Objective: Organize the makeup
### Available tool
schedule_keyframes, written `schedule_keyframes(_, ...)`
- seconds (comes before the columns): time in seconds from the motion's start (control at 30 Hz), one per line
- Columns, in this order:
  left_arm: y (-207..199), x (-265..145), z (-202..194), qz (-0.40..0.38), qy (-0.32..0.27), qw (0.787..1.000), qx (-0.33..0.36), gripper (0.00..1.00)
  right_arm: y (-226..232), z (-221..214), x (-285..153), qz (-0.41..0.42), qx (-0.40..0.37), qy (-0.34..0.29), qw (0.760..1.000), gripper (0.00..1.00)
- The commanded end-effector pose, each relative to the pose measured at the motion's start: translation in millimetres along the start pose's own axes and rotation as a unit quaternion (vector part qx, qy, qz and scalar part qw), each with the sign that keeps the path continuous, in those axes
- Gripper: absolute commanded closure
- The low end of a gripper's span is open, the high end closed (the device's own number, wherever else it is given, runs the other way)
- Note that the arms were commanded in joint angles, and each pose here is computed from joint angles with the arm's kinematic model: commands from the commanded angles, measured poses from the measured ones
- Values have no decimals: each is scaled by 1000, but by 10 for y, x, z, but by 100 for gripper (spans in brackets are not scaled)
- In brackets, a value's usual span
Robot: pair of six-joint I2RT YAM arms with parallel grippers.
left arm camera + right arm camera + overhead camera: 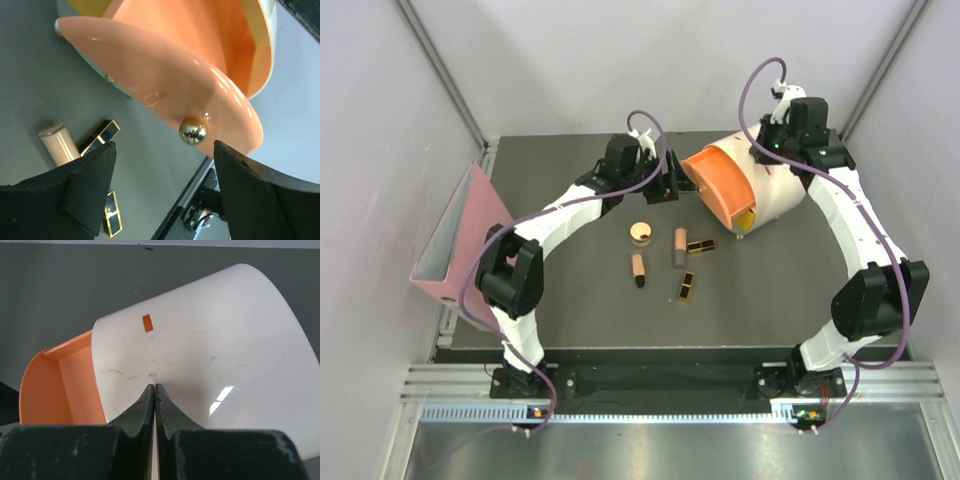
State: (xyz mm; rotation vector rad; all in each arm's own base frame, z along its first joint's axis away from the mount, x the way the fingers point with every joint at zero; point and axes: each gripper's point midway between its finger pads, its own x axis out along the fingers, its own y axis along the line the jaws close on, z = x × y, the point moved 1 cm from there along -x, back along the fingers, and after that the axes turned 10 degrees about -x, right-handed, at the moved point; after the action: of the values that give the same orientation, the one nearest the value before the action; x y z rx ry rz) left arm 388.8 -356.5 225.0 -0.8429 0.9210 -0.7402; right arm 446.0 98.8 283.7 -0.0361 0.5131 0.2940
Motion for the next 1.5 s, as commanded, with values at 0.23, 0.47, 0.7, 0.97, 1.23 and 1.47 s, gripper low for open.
schedule_keyframes(0.23,-175,-917,-61,76,-39,985,151,16,1,-278,-72,0,13,47,999,100)
schedule_keyframes(0.47,531,-1350,-258,259,-24,955,143,16,13,-328,-82,1,12,51,999,100)
schedule_keyframes(0.7,1058,-1415,-627,359,48,930,65,14,11,-376,-109,1,12,55,998,100)
schedule_keyframes(0.97,1529,-1290,-970,421,118,899,-1,18,26,-442,-140,3,11,63,998,100)
schedule_keyframes(1.23,1628,-954,-1097,420,136,897,-29,21,38,-428,-172,8,4,68,998,100)
schedule_keyframes(1.47,1663,-702,-1155,424,145,894,-24,22,60,-434,-161,16,3,71,997,100)
